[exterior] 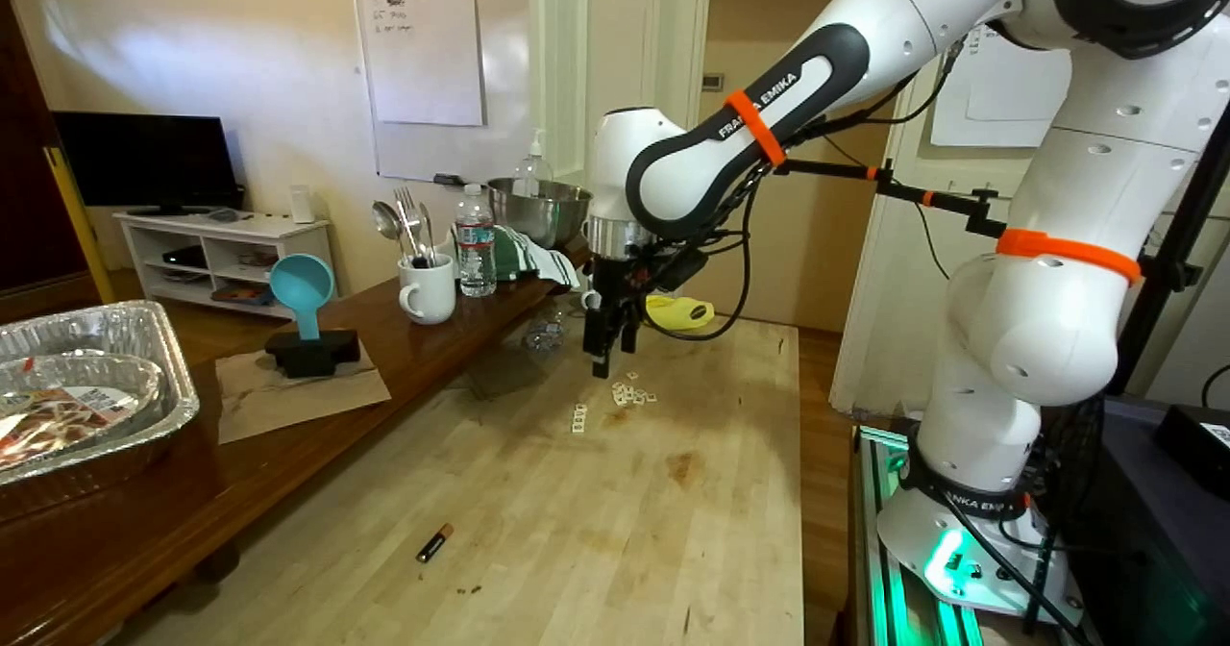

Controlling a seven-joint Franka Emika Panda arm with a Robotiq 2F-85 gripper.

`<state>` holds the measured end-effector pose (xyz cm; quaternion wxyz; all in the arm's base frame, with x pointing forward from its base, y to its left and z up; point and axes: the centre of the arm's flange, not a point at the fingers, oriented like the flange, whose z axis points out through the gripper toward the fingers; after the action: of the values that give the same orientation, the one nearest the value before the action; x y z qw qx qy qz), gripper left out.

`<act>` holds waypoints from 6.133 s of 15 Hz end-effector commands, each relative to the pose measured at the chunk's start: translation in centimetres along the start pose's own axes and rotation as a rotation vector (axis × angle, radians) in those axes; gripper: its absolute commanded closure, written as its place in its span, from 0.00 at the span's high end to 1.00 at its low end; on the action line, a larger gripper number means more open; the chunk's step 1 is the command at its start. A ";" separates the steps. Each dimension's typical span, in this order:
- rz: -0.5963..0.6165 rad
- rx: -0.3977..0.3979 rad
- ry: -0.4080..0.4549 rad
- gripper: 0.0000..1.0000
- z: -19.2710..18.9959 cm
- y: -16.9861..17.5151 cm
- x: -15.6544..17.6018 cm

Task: Move the letter pieces on the table

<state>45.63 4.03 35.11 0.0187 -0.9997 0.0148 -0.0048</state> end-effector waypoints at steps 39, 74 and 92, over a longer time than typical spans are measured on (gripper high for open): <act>-0.272 -0.042 0.038 0.15 12.3 6.3 9.9; -0.335 -0.142 0.017 0.00 13.7 13.6 8.0; -0.427 -0.121 0.044 0.00 8.8 15.6 5.4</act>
<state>52.68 -10.75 24.89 -0.0403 -0.9820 -0.1816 -0.0318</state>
